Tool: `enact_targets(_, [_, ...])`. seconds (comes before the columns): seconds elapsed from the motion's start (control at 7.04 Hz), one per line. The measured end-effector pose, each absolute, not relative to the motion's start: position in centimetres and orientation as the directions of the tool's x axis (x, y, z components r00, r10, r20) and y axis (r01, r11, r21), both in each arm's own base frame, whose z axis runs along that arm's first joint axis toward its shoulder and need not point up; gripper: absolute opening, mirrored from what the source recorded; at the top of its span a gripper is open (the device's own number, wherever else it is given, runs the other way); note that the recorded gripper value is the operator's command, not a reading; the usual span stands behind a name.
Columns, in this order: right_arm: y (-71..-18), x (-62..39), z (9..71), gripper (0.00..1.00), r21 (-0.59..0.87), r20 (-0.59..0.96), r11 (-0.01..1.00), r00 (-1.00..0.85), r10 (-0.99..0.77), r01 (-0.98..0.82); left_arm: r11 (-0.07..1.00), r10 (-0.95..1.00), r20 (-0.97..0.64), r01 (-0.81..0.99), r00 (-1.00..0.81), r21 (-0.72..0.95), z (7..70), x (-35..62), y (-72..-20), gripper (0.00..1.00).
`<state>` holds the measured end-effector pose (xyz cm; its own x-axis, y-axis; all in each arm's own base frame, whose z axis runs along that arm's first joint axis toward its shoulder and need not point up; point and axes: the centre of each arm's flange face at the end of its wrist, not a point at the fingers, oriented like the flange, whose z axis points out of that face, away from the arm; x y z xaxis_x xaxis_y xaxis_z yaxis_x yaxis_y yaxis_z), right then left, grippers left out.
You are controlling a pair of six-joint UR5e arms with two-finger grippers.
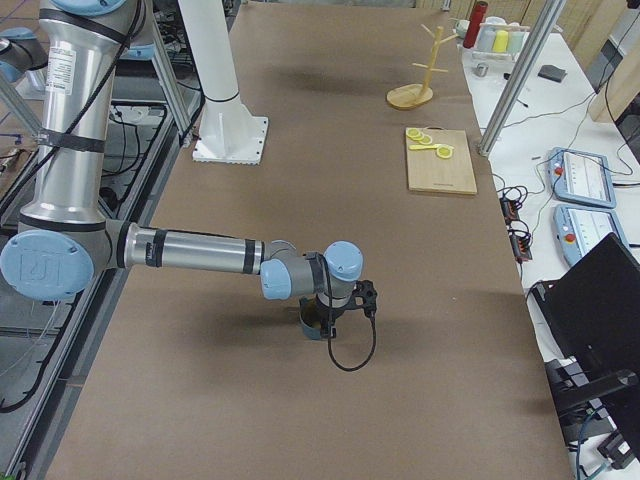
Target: Hang cup on storage rack
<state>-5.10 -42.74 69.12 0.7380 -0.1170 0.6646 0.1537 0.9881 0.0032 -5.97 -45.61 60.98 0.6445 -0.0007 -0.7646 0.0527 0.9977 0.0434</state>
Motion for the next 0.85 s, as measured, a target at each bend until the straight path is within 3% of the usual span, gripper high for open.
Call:
enact_targets(0.43, [-43.8,-5.7,67.7,0.00,0.023,0.678,0.988,0.724,-0.127,0.152,0.998,0.000,-0.765,0.054,0.644,0.046,60.8,-6.0,-45.6,0.98])
enact_targets(0.85, [-48.4,-7.9,57.4,0.00,0.139,0.712,0.981,0.674,-0.196,0.138,0.997,0.010,-0.766,0.055,0.643,0.060,60.1,-6.0,-45.8,0.98])
